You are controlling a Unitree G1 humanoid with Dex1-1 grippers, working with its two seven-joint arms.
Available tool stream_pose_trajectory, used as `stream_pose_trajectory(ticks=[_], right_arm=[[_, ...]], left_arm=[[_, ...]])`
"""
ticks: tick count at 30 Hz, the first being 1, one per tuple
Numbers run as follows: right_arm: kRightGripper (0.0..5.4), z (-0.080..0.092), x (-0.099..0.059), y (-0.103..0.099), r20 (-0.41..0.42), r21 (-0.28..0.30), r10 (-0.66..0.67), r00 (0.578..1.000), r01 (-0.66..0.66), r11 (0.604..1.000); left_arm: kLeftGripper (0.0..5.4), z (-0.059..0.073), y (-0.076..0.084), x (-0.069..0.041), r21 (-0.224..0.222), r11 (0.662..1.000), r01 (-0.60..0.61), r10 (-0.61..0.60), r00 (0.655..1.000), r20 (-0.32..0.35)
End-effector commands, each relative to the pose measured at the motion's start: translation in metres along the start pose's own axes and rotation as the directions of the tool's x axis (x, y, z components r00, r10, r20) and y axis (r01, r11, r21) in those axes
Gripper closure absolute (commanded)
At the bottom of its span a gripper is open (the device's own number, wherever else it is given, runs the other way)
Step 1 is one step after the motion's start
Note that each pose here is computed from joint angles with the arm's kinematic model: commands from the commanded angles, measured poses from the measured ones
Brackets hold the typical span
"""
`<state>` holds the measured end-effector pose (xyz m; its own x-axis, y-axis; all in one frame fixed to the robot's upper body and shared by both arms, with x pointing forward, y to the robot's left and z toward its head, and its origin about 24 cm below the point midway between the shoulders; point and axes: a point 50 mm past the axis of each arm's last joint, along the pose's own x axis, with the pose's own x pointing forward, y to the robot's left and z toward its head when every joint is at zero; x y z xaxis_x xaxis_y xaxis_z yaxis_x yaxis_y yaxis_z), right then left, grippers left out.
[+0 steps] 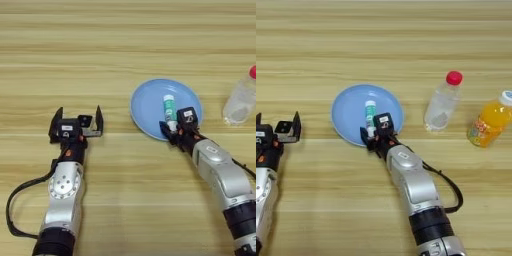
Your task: Move the objects on the table
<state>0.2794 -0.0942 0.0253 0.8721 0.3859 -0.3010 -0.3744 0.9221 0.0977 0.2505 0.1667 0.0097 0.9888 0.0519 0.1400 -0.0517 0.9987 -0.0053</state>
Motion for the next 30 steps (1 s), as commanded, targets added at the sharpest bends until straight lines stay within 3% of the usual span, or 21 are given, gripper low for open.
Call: stream_pose_trajectory(ticks=[1, 6, 14, 19, 30], right_arm=[[3.22, -0.001, -0.001, 0.001, -0.008, 0.006, -0.006, 1.0, 0.006, 1.0], [3.7, 0.0, -0.004, 0.002, -0.002, 0.002, -0.003, 1.0, 0.003, 1.0], [3.7, 0.006, -0.009, 0.004, 0.03, -0.004, 0.0, 1.0, 0.001, 1.0], [3.7, 0.02, -0.017, 0.003, 0.095, -0.014, -0.01, 0.995, 0.011, 1.0], [3.7, 0.033, -0.043, -0.03, 0.161, -0.037, -0.152, 0.975, 0.16, 0.986]], left_arm=[[0.0, -0.001, 0.0, -0.001, 0.014, 1.0, 0.003, -0.003, 1.0, -0.01], [0.0, -0.001, 0.0, -0.001, 0.015, 1.0, 0.002, -0.002, 1.0, -0.01], [0.0, -0.001, 0.0, -0.001, 0.015, 1.0, 0.001, 0.0, 1.0, -0.009], [0.0, -0.001, 0.0, 0.0, 0.014, 1.0, 0.0, 0.0, 1.0, -0.01], [0.0, -0.001, 0.0, 0.001, 0.013, 1.0, 0.0, 0.0, 1.0, -0.012]])
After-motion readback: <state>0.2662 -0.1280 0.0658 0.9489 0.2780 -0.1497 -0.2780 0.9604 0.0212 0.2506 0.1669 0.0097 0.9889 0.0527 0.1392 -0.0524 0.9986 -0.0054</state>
